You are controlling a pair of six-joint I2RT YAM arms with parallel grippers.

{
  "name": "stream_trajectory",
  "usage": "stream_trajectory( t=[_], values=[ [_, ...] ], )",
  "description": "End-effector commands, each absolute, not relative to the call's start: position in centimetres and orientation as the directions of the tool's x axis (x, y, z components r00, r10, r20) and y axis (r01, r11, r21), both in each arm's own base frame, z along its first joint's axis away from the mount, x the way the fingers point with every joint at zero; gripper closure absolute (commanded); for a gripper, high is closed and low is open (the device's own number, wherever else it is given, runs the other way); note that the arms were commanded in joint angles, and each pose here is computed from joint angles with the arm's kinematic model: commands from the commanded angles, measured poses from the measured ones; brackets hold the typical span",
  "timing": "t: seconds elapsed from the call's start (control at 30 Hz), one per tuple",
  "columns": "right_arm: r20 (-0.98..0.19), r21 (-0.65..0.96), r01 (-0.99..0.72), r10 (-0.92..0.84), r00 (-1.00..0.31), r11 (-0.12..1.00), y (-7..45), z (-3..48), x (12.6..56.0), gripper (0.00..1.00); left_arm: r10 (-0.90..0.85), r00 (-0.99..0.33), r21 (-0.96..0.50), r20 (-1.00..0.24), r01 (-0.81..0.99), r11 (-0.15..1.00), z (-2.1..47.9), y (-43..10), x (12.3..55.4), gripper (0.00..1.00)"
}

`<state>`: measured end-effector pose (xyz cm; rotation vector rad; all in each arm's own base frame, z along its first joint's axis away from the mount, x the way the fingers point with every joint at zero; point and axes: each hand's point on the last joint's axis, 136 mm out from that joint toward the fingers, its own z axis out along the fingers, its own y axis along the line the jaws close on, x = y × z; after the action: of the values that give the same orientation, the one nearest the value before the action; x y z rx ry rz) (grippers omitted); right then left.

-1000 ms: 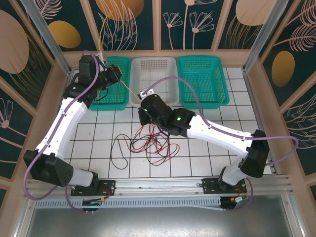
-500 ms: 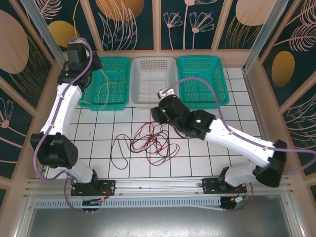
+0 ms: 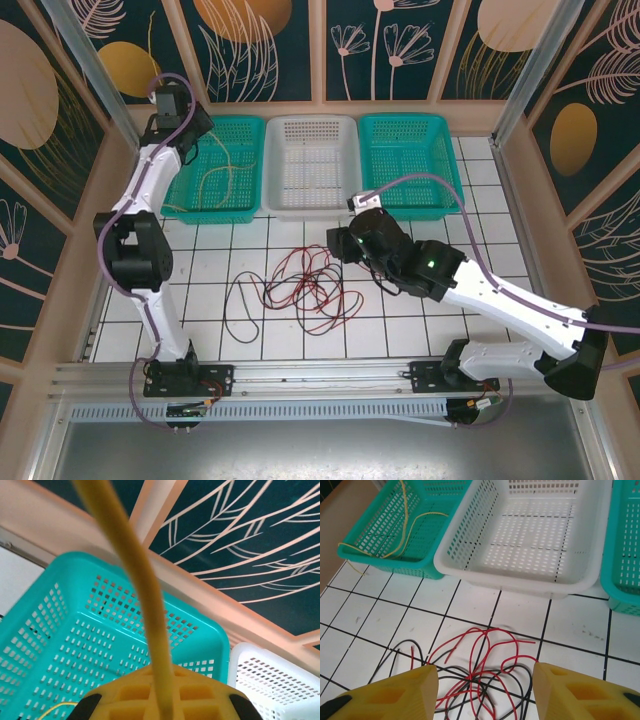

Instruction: Untangle the cables

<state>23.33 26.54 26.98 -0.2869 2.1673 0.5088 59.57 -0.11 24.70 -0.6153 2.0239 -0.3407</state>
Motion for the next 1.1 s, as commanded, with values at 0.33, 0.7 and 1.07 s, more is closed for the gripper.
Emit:
stream_trajectory(
  t=[0.33, 0.7, 1.07],
  values=[
    [-0.811, 0.330, -0.322, 0.092, -0.578, 0.887, 24.8, 27.3, 24.2, 0.48, -0.599, -0.518, -0.489, -0.611, -0.348, 0.799, 17.7, -0.7, 60.6, 0.35],
    [-0.813, 0.333, -0.278, 0.125, -0.569, 0.901, 24.4, 27.7, 25.5, 0.48, -0.423, -0.612, -0.300, -0.668, -0.299, 0.906, 20.4, -1.7, 56.0, 0.07],
    [-0.627, 0.387, -0.067, 0.209, -0.750, 0.920, 23.9, 18.9, 26.9, 0.46, -0.392, -0.513, -0.420, -0.764, -0.065, 0.905, 29.3, -8.3, 44.1, 0.23]
  ],
)
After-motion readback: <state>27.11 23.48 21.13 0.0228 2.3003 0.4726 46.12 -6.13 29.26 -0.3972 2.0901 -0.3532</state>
